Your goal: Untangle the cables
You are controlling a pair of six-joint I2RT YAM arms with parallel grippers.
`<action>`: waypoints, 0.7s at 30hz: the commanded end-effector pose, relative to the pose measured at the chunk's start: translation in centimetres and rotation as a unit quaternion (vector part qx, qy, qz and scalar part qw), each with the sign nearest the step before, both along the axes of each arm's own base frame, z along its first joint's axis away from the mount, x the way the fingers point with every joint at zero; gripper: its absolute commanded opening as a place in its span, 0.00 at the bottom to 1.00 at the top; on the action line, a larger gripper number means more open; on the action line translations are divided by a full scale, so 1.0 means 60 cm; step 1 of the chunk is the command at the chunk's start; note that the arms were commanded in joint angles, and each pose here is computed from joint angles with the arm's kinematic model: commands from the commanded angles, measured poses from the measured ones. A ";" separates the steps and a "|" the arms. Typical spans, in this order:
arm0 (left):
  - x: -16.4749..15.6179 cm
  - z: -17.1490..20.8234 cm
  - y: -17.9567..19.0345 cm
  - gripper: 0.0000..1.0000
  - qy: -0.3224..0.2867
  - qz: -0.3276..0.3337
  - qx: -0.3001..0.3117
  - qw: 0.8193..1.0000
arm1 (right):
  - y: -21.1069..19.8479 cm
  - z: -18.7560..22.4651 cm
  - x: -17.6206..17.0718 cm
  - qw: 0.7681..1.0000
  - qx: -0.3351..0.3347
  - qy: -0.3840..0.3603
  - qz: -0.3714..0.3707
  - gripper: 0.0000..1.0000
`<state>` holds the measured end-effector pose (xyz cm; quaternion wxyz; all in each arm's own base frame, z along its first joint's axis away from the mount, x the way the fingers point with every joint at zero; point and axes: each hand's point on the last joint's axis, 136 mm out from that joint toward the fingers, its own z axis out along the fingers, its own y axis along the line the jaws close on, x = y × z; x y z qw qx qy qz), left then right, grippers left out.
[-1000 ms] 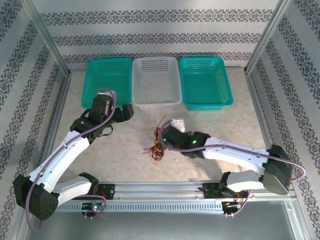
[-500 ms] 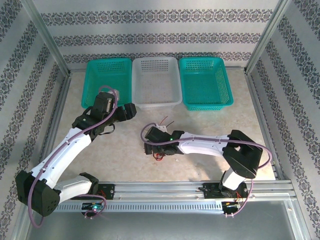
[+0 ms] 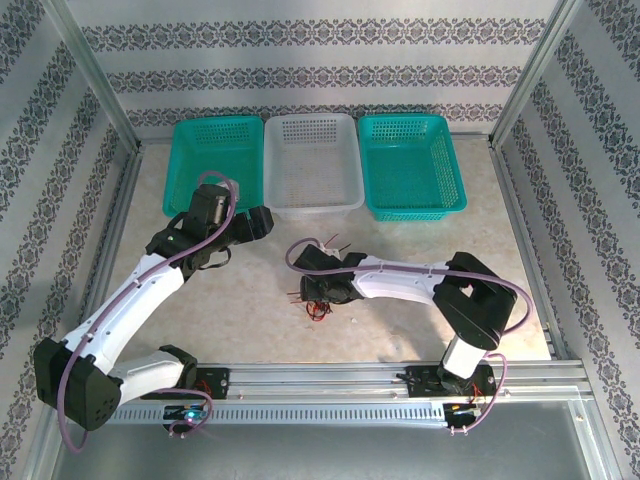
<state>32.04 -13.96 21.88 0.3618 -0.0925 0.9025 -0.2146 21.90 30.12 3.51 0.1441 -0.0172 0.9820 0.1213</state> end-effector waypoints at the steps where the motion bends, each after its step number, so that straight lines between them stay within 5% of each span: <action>1: -0.006 -0.015 0.010 0.84 0.020 0.010 0.008 1.000 | -0.004 -0.019 -0.026 0.999 -0.013 0.046 0.008 0.49; 11: 0.001 0.002 0.006 0.89 0.019 -0.006 -0.020 1.000 | -0.014 0.062 -0.003 0.996 -0.010 -0.043 0.082 0.09; 16: 0.025 0.080 0.017 0.99 -0.003 -0.041 -0.104 0.994 | -0.027 0.175 0.010 0.973 -0.002 -0.156 0.170 0.07; 21: 0.004 0.156 -0.079 0.99 -0.041 -0.215 -0.182 0.959 | -0.042 0.286 0.009 0.938 0.002 -0.246 0.245 0.08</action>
